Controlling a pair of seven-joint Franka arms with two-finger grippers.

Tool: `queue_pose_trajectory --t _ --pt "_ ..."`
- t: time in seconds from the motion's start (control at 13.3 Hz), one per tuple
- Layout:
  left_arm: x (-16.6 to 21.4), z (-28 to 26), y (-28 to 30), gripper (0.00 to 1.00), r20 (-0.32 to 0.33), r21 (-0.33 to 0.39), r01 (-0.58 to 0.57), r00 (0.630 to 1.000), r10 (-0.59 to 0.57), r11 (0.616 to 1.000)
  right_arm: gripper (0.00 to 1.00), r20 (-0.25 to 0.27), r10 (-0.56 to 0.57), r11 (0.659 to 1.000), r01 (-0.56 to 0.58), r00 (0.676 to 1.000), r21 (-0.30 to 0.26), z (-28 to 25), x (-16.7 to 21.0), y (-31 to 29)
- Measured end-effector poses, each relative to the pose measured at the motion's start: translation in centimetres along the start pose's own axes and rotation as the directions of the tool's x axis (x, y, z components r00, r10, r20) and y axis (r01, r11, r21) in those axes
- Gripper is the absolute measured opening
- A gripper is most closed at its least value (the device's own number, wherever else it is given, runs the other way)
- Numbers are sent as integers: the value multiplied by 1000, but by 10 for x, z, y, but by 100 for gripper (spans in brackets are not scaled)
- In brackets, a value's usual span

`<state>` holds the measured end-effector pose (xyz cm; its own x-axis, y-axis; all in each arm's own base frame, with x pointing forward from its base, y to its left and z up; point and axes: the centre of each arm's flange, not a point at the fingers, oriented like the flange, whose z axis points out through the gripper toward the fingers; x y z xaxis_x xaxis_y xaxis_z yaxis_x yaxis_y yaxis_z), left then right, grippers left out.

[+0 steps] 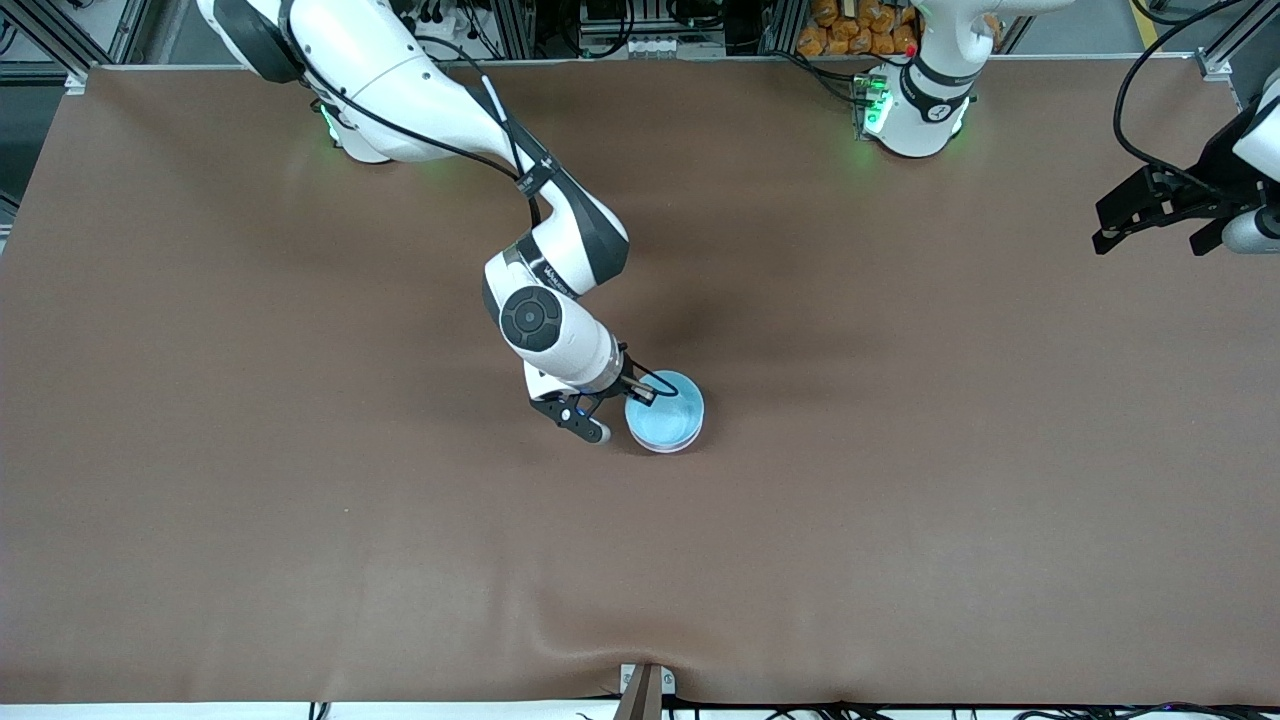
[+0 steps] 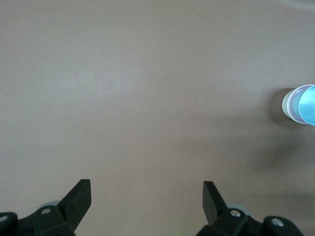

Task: Stack pink and blue bowls on white bowl
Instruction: 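Lower the blue bowl into the pink bowl with the right gripper, then open the right gripper to release the blue bowl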

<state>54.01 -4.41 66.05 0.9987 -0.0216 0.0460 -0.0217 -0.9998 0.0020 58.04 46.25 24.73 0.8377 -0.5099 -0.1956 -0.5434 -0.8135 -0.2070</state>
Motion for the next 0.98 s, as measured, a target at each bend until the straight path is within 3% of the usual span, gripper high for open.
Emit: queue_pose_trajectory --t 0.83,0.98 --pt "0 1 2 100 1 0 -4 1000 4 1000 3 2 -4 1000 4 1000 -6 6 -2 1" --pt "0 1 2 100 1 0 -4 1000 4 1000 19 -1 -17 1000 17 1000 -10 7 -5 0"
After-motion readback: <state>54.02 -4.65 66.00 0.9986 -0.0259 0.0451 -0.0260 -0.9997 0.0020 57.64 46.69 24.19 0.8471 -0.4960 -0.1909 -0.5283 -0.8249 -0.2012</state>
